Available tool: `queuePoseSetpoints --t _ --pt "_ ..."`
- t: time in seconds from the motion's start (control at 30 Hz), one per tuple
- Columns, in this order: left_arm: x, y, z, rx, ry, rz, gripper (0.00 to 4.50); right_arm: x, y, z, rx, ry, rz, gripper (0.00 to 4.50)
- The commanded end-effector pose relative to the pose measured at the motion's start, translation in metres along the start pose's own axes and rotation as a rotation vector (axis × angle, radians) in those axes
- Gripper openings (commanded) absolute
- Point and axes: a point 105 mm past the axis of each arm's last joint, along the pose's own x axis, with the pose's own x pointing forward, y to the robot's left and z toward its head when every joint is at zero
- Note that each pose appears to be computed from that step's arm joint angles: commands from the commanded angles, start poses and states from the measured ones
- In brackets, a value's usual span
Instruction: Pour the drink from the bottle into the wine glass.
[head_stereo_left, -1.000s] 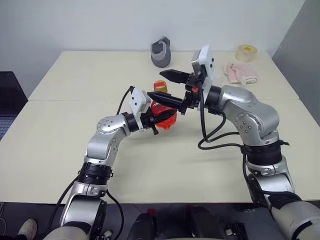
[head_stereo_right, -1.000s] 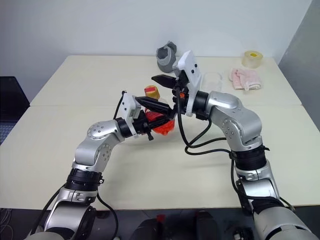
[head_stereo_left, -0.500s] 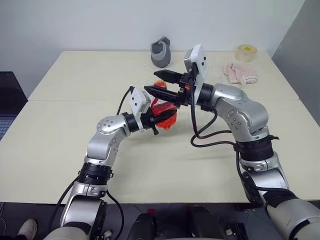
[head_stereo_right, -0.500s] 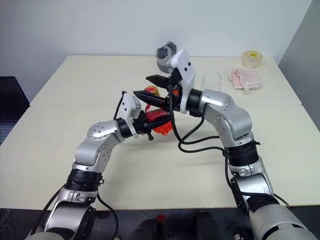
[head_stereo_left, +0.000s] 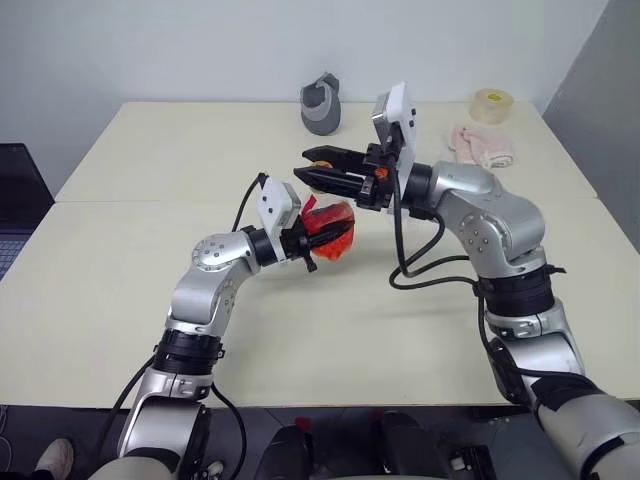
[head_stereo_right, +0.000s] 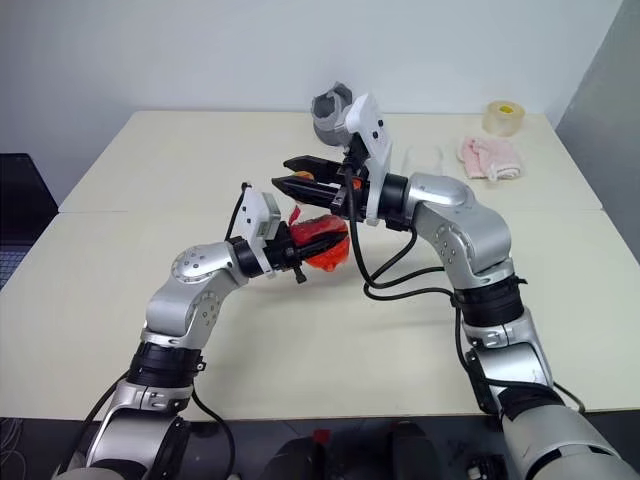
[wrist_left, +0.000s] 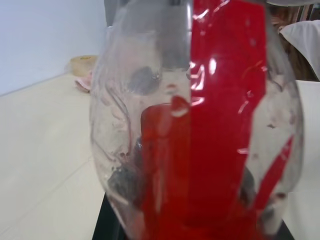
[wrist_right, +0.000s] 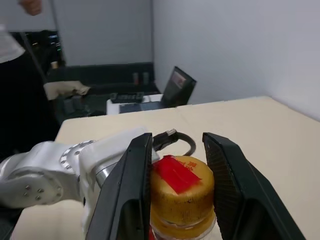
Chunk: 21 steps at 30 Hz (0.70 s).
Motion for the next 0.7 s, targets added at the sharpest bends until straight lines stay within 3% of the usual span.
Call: queuePoseSetpoints --t 0.03,0.2,0.57,0.7 --pt "-0.008 -0.012 0.012 0.02 -0.022 -0.051 0.95 -0.004 0.0 0.027 -0.21 -0.047 0.071 1.26" --pt "-0.015 -0.012 0.011 0.014 -0.011 -0.024 0.93 -0.014 -0.012 0.029 -0.124 -0.074 0.012 1.26" --pt "-0.026 -0.016 0.009 0.0 0.008 -0.012 0.93 -0.054 0.003 0.015 0.033 -0.034 -0.069 1.26" --pt "-0.025 -0.016 0.008 -0.005 0.011 -0.022 0.93 -0.076 0.012 0.013 0.185 -0.03 -0.13 1.26"
